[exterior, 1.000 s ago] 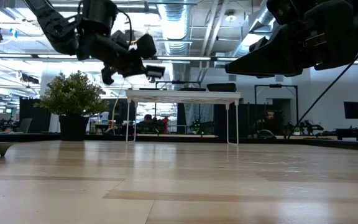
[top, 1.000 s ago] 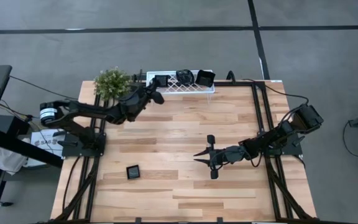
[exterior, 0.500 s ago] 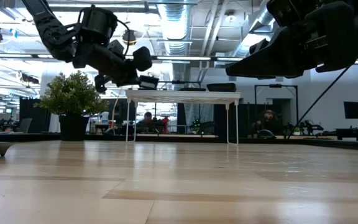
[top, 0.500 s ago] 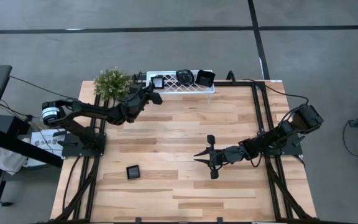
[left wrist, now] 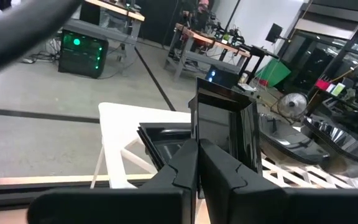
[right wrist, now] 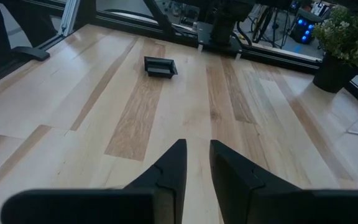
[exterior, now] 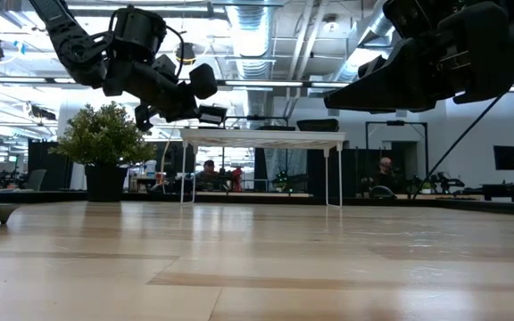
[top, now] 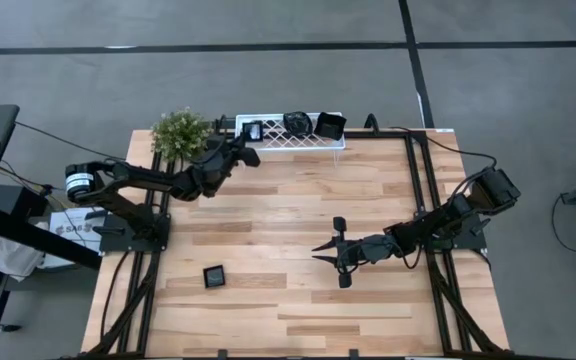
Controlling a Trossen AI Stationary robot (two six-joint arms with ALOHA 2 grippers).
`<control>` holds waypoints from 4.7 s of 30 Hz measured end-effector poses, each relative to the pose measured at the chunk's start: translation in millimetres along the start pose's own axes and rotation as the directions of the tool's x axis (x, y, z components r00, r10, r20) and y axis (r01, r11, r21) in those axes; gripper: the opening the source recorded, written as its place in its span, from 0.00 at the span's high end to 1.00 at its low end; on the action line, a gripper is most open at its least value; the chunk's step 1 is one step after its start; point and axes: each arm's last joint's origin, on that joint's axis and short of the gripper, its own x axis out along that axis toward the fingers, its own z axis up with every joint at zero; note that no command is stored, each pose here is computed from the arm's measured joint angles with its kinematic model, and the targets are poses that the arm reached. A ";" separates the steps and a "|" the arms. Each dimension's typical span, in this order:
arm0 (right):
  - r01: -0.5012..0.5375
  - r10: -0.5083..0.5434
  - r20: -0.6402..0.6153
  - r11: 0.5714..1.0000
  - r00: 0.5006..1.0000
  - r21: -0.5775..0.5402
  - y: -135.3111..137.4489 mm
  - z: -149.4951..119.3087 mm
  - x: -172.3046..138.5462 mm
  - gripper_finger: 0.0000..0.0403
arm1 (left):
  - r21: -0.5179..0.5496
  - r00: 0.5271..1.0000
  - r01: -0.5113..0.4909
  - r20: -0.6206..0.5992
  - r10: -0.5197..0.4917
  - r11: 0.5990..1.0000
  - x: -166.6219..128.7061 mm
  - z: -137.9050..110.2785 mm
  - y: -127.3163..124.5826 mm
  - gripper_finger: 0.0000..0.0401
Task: Pick & Place Mini shaped plates
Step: Stack the black square plate on top of the black square plate on the shelf
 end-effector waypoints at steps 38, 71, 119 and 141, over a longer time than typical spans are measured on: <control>0.000 0.000 0.000 1.000 1.000 0.000 0.0 0.0 0.0 0.84 | -0.029 0.998 0.054 -0.018 -0.055 0.998 12.6 6.7 10.8 0.96; 0.000 0.000 0.000 1.000 1.000 0.000 0.0 0.0 0.0 0.84 | -0.010 0.998 0.062 -0.009 -0.063 0.998 12.5 7.8 10.1 0.78; -0.028 0.028 0.025 1.000 0.999 0.001 6.9 2.5 -2.6 0.84 | -0.049 0.203 0.866 -0.874 -0.441 0.497 -205.9 -77.6 54.9 0.76; -0.029 0.029 0.021 1.000 0.999 0.000 6.8 2.1 -2.6 0.84 | -0.038 0.224 0.844 -0.882 -0.415 0.536 -203.2 -84.6 65.3 0.76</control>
